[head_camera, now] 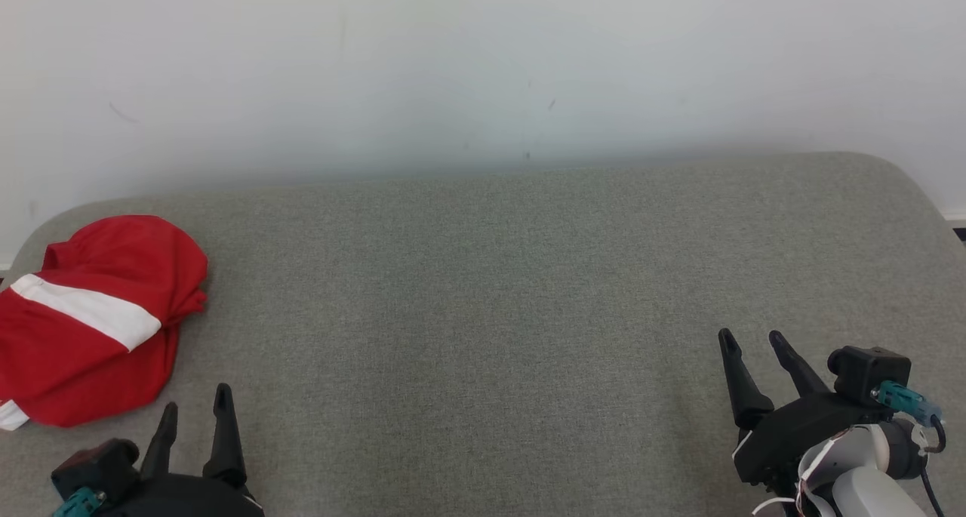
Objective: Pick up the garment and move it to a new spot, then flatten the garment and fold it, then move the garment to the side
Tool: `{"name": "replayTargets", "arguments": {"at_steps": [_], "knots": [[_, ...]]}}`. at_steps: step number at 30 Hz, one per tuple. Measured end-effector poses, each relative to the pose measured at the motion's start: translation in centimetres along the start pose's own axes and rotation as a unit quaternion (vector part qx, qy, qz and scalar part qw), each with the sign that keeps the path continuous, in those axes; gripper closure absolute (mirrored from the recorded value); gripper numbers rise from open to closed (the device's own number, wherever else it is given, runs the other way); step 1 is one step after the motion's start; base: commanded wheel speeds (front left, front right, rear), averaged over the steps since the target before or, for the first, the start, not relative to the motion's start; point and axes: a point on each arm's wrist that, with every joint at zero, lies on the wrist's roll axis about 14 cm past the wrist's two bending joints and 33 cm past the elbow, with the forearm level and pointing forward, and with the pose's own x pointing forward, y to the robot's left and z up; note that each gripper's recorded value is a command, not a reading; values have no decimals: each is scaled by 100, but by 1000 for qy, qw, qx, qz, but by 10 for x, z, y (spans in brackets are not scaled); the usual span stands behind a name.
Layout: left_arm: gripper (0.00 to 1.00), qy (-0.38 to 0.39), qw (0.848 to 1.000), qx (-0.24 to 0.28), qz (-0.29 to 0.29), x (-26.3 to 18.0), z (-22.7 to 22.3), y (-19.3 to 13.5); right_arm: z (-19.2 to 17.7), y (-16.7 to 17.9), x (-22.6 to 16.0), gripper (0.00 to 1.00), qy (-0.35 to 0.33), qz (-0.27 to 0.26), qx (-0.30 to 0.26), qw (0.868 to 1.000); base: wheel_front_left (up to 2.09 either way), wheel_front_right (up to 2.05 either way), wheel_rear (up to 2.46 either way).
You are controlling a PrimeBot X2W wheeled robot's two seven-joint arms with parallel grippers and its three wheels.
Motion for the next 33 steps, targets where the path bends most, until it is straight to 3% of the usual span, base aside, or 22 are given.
{"name": "replayTargets", "arguments": {"at_steps": [18,33], "knots": [[0,-26,987,160,-12,1,16,-11,20,1,2,0,-32,-3,-113,993,0,0,0],[0,-21,988,152,-10,0,19,-11,30,-11,2,0,-46,-27,-85,995,0,0,0]]}}
